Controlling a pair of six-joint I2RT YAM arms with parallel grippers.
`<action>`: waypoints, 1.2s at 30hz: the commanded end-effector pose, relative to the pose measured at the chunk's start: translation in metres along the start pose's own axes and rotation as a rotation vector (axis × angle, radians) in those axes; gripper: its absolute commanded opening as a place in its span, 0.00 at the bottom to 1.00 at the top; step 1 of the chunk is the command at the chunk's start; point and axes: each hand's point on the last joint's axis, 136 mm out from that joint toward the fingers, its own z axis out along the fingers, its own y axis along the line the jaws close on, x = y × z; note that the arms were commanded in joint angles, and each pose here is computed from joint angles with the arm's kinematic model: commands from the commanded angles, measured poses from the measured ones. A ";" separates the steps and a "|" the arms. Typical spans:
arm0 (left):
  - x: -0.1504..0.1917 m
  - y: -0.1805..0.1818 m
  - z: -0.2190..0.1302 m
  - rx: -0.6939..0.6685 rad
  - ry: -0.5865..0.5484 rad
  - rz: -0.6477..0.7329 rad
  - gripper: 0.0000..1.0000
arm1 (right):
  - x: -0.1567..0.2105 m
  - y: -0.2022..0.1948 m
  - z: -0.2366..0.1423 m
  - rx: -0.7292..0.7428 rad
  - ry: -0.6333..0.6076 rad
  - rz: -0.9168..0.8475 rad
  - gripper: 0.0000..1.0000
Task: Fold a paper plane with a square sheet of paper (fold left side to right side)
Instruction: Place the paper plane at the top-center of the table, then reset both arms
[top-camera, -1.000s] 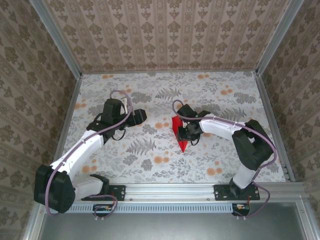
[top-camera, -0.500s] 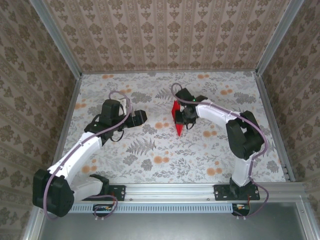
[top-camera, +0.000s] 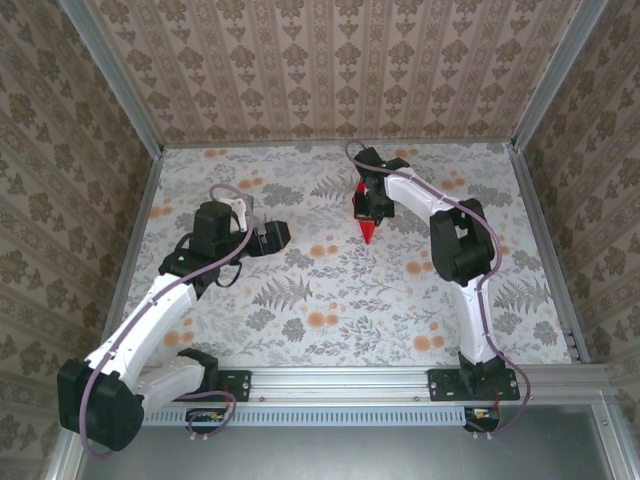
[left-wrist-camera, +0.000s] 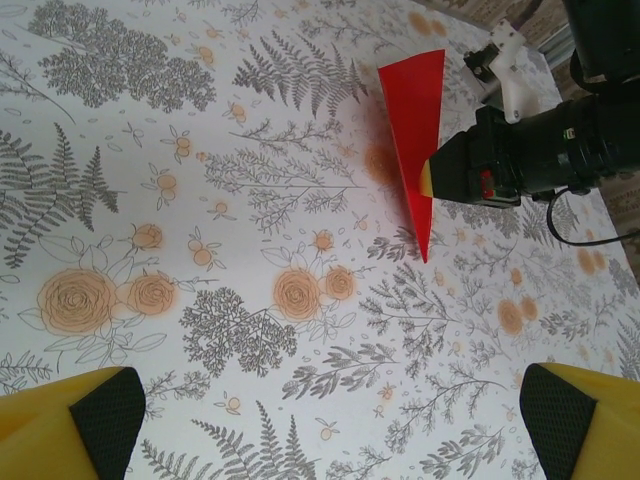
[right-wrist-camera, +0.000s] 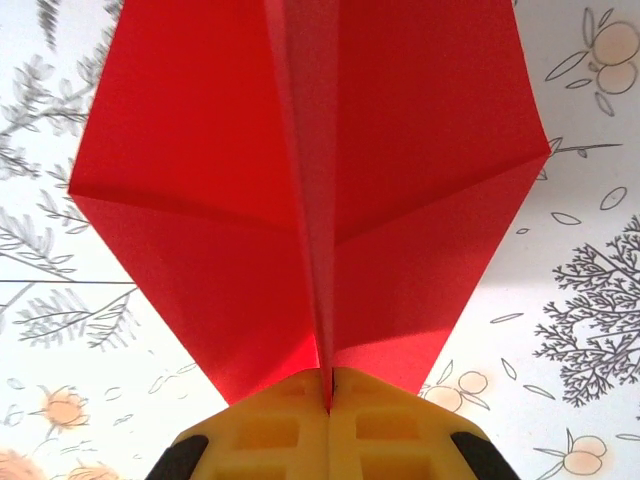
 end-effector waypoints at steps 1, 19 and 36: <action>0.003 0.005 -0.001 -0.017 0.010 0.021 1.00 | 0.010 -0.009 0.006 0.059 0.061 -0.033 0.05; -0.006 0.003 0.000 0.001 0.022 -0.014 1.00 | 0.011 -0.003 -0.034 0.043 0.018 -0.092 0.26; -0.068 0.094 -0.044 -0.341 -0.331 -0.010 1.00 | 0.057 -0.095 -0.178 0.059 -0.551 -0.037 0.88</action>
